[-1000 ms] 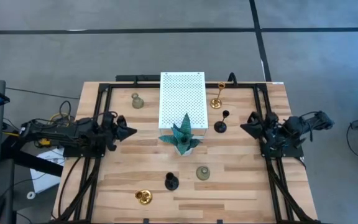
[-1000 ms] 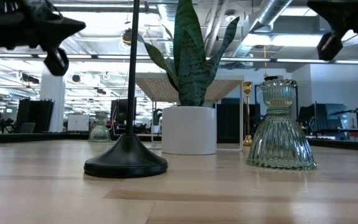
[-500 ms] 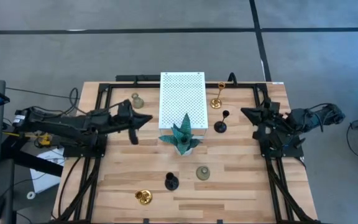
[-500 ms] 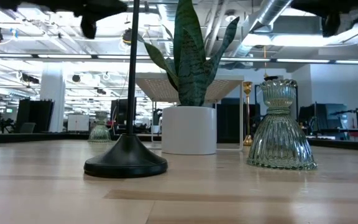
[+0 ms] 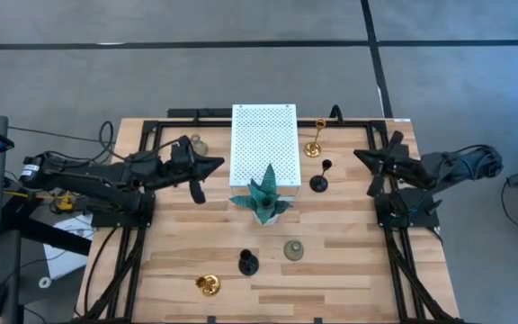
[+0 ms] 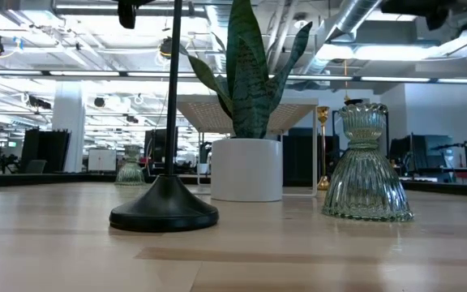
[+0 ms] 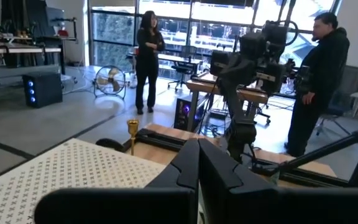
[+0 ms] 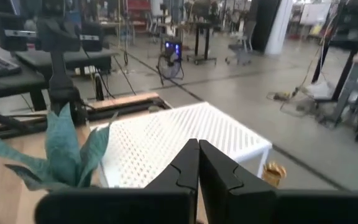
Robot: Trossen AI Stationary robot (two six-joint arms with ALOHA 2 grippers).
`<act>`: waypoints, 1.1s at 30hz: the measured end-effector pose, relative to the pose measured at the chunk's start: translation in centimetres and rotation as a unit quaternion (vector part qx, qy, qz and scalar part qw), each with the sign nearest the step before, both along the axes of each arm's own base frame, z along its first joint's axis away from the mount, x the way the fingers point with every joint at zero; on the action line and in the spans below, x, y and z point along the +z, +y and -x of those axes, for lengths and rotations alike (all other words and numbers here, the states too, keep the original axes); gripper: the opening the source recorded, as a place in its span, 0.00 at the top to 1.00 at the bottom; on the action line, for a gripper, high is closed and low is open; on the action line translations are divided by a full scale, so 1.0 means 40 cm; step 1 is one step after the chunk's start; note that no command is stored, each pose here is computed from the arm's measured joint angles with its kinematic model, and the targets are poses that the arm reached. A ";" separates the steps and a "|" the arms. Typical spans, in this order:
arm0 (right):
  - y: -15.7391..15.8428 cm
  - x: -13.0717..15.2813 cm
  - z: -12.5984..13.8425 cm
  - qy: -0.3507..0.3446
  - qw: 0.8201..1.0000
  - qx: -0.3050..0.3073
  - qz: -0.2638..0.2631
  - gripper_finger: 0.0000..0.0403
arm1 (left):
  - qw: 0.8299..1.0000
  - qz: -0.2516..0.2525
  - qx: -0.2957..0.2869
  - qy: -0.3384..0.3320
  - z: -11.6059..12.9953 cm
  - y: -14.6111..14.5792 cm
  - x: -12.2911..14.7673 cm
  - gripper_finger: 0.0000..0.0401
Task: Pick & Place candle stick holders
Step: Put the top gold candle holder on the shelf
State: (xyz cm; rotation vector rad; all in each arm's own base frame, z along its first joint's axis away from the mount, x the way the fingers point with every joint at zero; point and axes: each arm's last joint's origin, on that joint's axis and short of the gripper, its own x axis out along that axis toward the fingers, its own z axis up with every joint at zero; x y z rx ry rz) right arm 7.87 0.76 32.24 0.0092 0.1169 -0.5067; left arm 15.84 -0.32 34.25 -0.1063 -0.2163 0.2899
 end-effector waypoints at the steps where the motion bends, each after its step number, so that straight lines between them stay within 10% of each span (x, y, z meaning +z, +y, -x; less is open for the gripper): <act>1: -0.002 -0.002 0.008 0.006 1.000 0.005 -0.010 1.00 | 1.000 -0.002 -0.005 0.005 0.000 -0.001 -0.002 0.99; 19: -0.036 -0.044 0.085 0.067 0.992 -0.030 -0.102 1.00 | 0.999 0.011 0.017 0.033 0.058 0.056 -0.009 0.99; 33: -0.026 0.012 0.002 0.005 0.996 -0.004 -0.089 1.00 | 0.999 -0.002 0.011 0.038 0.066 0.116 -0.011 0.99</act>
